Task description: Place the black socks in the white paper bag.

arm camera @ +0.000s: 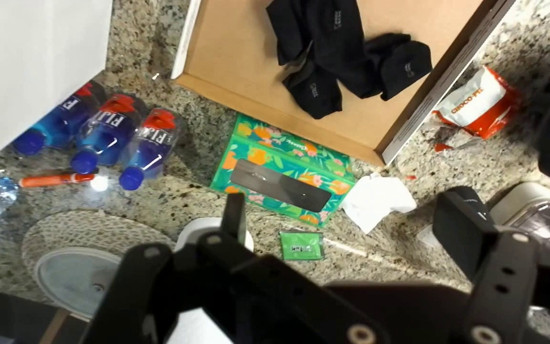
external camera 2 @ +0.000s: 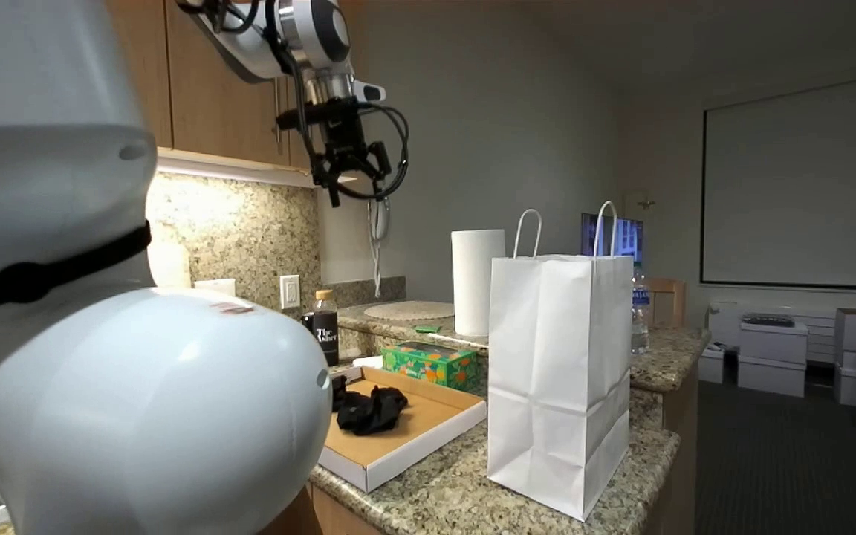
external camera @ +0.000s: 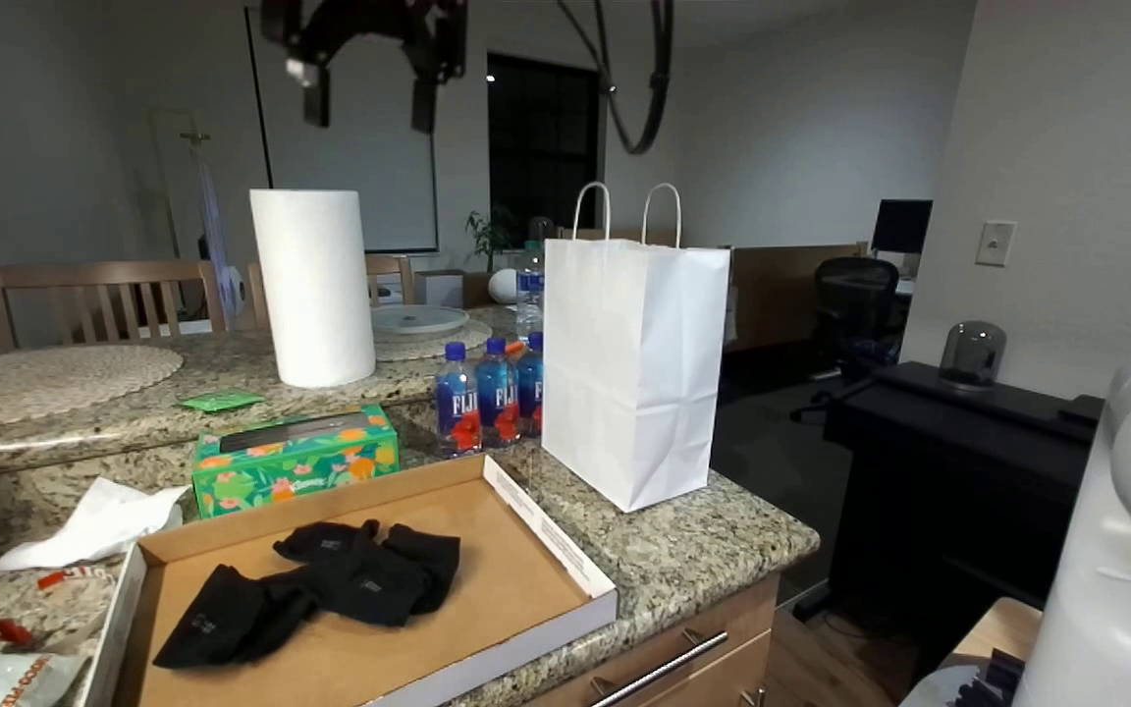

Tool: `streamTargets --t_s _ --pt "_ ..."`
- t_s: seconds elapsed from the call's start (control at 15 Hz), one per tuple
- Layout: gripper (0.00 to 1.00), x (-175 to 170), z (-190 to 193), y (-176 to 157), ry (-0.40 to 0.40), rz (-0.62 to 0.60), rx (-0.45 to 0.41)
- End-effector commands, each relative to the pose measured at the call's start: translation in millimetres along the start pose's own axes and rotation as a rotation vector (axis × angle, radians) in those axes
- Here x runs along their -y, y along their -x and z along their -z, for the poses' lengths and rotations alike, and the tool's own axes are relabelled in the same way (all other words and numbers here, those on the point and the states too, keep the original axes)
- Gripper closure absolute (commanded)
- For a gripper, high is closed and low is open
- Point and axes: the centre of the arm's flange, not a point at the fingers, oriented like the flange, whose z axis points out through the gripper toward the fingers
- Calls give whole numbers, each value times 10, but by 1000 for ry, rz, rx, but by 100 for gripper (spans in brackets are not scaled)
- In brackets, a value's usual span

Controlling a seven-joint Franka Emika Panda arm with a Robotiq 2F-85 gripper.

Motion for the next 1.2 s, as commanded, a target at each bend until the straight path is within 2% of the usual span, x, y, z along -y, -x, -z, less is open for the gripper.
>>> streamTargets --t_s 0.0,0.07,0.4,0.67,0.87,1.13 --pt "0 428 -883 -202 52 -37 -14" --pt "0 484 -1154 -218 60 -45 -7" --pt "0 384 -2527 -58 -32 -87 142" --pt "0 261 -3375 173 -90 -122 196" --pt "0 262 -3824 330 -109 -160 190" --pt "0 172 -4128 517 -119 -208 190"
